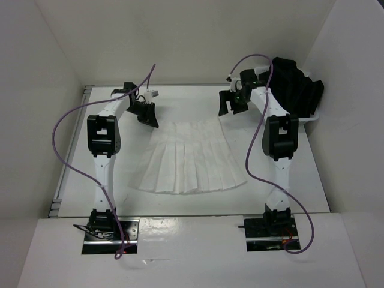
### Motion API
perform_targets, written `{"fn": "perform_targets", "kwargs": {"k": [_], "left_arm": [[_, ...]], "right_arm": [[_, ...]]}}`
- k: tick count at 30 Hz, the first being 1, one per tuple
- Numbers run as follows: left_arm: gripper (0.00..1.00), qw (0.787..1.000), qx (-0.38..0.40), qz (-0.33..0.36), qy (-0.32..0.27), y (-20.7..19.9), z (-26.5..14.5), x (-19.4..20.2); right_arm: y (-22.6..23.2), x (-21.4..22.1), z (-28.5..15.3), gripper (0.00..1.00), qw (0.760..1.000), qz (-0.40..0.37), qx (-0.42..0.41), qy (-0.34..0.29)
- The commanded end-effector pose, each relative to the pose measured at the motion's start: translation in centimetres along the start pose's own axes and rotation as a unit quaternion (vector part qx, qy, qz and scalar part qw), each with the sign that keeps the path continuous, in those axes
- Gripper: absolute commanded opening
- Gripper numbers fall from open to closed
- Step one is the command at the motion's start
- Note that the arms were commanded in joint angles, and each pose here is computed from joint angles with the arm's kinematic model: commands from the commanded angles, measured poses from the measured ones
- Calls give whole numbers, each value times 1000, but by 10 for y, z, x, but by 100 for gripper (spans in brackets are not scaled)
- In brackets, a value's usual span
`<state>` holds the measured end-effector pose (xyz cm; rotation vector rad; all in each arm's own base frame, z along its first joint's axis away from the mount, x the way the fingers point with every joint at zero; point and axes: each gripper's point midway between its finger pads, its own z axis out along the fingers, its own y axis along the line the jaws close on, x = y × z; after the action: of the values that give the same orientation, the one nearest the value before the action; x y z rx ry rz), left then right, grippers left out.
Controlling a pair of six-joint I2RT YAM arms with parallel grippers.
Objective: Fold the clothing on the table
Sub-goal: Fold the skirt
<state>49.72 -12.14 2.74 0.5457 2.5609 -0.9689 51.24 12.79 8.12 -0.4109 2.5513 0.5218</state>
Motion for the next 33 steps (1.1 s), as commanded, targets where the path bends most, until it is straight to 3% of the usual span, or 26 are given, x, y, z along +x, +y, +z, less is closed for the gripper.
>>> {"fn": "perform_targets", "kwargs": {"k": [1, 7, 19, 23, 33], "left_arm": [[17, 1000, 7, 6, 15, 4, 8, 9], [0, 1000, 5, 10, 11, 4, 7, 7], [0, 1000, -7, 0, 22, 1, 3, 24], [0, 1000, -14, 4, 20, 2, 3, 24], [0, 1000, -18, 4, 21, 3, 2, 27]], "right_arm": [[6, -20, 3, 91, 1000, -16, -16, -21], [5, -27, 22, 91, 999, -18, -40, -17], [20, -17, 44, 87, 992, -30, -120, 9], [24, -3, 53, 78, 988, -33, -148, 29], [25, 34, 64, 67, 982, -30, -171, 69]]}}
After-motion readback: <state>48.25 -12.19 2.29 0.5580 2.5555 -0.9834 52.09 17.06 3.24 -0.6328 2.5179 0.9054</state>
